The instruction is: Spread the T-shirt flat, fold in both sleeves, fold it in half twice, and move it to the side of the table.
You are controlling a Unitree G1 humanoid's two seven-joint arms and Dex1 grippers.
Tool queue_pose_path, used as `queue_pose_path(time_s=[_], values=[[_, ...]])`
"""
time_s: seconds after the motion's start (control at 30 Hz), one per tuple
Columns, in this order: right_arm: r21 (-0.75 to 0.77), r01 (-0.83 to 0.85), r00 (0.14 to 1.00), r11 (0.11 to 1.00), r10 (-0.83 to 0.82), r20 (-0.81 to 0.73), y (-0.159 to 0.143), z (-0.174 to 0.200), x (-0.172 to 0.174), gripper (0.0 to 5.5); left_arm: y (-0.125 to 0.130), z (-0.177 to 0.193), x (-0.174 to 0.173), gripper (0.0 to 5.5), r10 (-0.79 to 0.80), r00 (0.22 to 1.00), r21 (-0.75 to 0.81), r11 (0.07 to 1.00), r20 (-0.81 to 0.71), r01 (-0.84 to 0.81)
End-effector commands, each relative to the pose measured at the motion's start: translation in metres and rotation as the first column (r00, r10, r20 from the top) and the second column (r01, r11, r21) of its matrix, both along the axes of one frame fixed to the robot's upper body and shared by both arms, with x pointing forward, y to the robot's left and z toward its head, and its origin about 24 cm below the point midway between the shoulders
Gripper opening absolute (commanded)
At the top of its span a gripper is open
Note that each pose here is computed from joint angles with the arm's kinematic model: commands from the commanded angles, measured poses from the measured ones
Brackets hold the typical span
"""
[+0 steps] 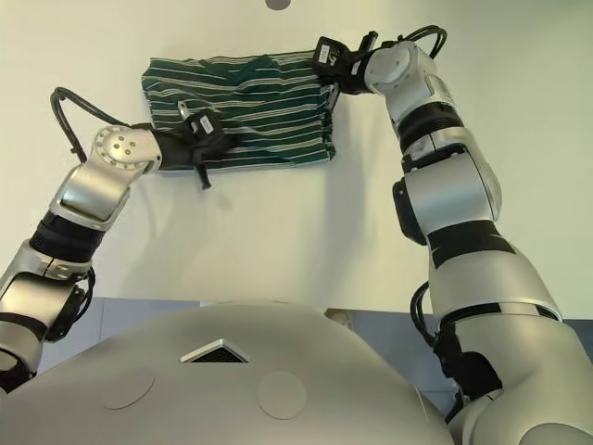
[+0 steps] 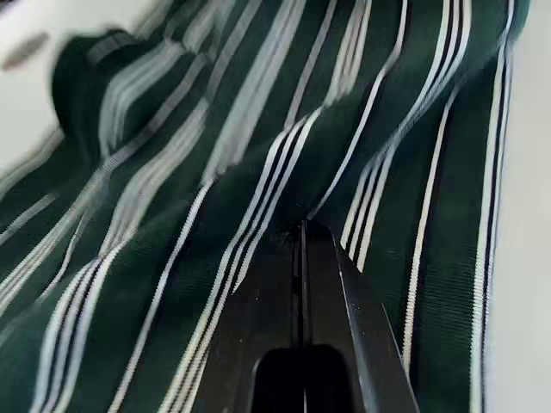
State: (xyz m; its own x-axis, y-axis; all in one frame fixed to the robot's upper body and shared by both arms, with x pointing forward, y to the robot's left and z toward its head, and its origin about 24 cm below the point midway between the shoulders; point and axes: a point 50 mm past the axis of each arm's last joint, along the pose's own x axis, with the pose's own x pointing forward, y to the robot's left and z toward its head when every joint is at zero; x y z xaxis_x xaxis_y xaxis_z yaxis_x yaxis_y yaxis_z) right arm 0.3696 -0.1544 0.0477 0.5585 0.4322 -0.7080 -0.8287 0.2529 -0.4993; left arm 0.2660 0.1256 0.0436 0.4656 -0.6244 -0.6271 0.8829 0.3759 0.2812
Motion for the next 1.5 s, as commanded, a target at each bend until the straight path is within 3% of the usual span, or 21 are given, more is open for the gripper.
queue_pose_path(time_s=[0.03,0.1,0.13,0.2,0.27,0.33,0.43,0.5,0.57,0.67,0.73,0.8,0.9,0.97,1.07,1.13,1.33,1.5], values=[[-0.177,-0.19,0.958,0.966,0.143,-0.247,-0.03,-0.037,-0.034,0.0,0.057,-0.04,0.003,0.02,0.131,0.991,0.365,0.923,-0.01,-0.118],[0.01,-0.346,0.838,0.938,0.314,-0.447,-0.026,-0.035,-0.061,0.0,0.088,-0.036,0.021,0.02,0.192,0.976,0.457,0.863,0.097,-0.216],[0.136,-0.381,0.759,0.915,0.393,-0.519,-0.02,-0.027,-0.077,0.0,0.091,-0.03,0.032,0.02,0.193,0.97,0.462,0.853,0.15,-0.242],[0.379,-0.374,0.628,0.847,0.532,-0.568,-0.001,-0.005,-0.107,0.0,0.073,-0.01,0.054,0.02,0.117,0.956,0.395,0.892,0.27,-0.221],[0.522,-0.319,0.589,0.791,0.597,-0.545,0.012,0.015,-0.12,0.0,0.047,0.007,0.053,0.02,0.012,0.947,0.255,0.962,0.32,-0.099],[0.61,-0.219,0.658,0.761,0.577,-0.484,0.015,0.035,-0.116,0.0,0.045,0.018,0.043,0.02,-0.038,0.934,0.204,0.978,0.356,-0.039],[0.685,0.024,0.866,0.728,0.328,-0.378,-0.006,0.061,-0.088,0.0,0.052,0.042,0.032,0.02,-0.013,0.912,0.118,0.992,0.409,-0.039],[0.646,0.123,0.938,0.753,0.124,-0.323,-0.031,0.068,-0.074,0.0,0.057,0.051,0.009,0.02,0.041,0.925,0.009,0.999,0.377,-0.048],[0.578,0.153,0.96,0.801,0.019,-0.28,-0.046,0.061,-0.069,0.0,0.052,0.049,-0.016,0.02,0.045,0.953,-0.042,0.999,0.298,-0.034],[0.541,0.1,0.965,0.835,0.051,-0.257,-0.023,0.038,-0.063,0.0,0.031,0.031,-0.029,0.02,0.004,0.974,-0.017,1.0,0.226,0.0],[0.481,0.03,0.969,0.876,0.092,-0.229,-0.008,0.022,-0.062,0.0,0.024,0.009,-0.041,0.02,-0.049,0.994,0.069,0.997,0.098,0.043],[0.436,-0.048,0.98,0.899,0.128,-0.155,-0.008,0.021,-0.063,0.0,0.036,-0.002,-0.062,0.02,-0.064,0.995,0.12,0.99,-0.072,0.073],[0.448,-0.105,0.991,0.888,0.133,-0.032,-0.022,0.032,-0.07,0.0,0.074,-0.002,-0.109,0.02,-0.028,0.945,0.189,0.978,-0.326,0.094],[0.442,-0.174,0.984,0.88,0.168,0.053,-0.026,0.035,-0.083,0.0,0.083,0.014,-0.109,0.02,-0.004,0.957,0.145,0.988,-0.29,0.048],[0.412,-0.319,0.948,0.853,0.293,0.127,-0.02,0.027,-0.116,0.56,0.079,0.066,-0.071,0.32,0.006,0.999,-0.035,0.999,0.037,-0.005],[0.36,-0.398,0.917,0.844,0.373,0.139,-0.022,0.017,-0.133,0.93,0.081,0.08,-0.064,0.67,-0.025,0.989,-0.013,1.0,0.143,0.028],[0.173,-0.617,0.781,0.768,0.57,0.253,-0.012,-0.016,-0.16,2.13,0.137,0.041,-0.085,1.61,-0.216,0.975,0.326,0.927,0.061,0.185],[0.017,-0.733,0.654,0.681,0.697,0.295,0.008,-0.041,-0.17,2.13,0.15,0.032,-0.095,1.61,-0.367,0.923,0.368,0.879,0.116,0.303]])
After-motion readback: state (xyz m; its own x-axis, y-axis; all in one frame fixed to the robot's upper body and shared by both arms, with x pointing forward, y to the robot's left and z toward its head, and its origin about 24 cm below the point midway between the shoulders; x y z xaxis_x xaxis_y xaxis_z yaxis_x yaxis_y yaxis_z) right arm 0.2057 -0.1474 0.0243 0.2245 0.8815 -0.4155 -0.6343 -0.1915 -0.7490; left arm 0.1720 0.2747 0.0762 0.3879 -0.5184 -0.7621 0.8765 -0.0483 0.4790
